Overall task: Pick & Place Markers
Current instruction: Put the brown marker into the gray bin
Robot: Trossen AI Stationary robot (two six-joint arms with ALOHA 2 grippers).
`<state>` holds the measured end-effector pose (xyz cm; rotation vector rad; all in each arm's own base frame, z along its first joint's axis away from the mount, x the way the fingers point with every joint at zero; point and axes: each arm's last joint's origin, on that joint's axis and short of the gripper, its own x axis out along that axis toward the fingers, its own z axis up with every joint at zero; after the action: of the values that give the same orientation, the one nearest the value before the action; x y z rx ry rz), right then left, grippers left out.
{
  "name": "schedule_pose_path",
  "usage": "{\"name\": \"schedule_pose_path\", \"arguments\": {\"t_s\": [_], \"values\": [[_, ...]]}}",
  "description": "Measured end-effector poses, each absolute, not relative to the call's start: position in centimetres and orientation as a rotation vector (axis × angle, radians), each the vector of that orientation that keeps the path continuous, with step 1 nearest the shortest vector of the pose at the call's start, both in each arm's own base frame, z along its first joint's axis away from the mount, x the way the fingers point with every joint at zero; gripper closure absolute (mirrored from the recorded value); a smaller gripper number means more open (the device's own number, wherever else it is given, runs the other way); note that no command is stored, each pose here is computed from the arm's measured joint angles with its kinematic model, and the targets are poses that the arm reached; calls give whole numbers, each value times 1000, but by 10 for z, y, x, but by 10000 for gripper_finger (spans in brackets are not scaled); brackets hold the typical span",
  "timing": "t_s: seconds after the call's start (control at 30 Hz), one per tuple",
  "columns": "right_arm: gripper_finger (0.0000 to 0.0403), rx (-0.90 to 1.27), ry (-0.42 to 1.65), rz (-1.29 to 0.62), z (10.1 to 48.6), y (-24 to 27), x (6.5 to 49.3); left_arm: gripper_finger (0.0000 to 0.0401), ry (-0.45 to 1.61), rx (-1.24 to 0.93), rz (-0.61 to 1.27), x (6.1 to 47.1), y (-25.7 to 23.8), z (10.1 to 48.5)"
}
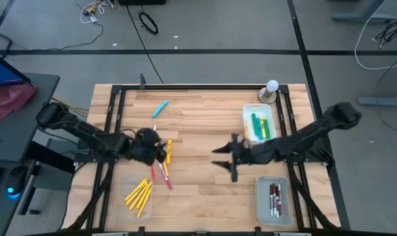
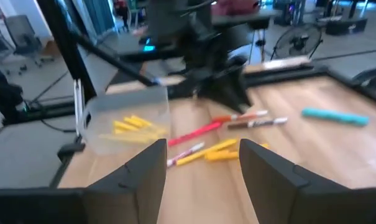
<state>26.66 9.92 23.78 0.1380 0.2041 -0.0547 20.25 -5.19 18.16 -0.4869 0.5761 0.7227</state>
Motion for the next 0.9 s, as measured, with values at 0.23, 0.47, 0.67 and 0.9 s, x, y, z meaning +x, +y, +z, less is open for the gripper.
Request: {"name": "schedule_pose_path", "arguments": {"t_s": [0.23,0.47,0.67,0.9], "values": [[200,143,226,-54,182,114,299,202,805,-534,951,193,-15,163],[200,148,201,-51,173,117,304,192,843,-536,999,199,-8,151],[200,141,181,-48,176,117,304,226,847,-508,1058,206,-7,135],[200,145,178,-47,177,117,304,244,858,-480,1109,214,-7,115]]}}
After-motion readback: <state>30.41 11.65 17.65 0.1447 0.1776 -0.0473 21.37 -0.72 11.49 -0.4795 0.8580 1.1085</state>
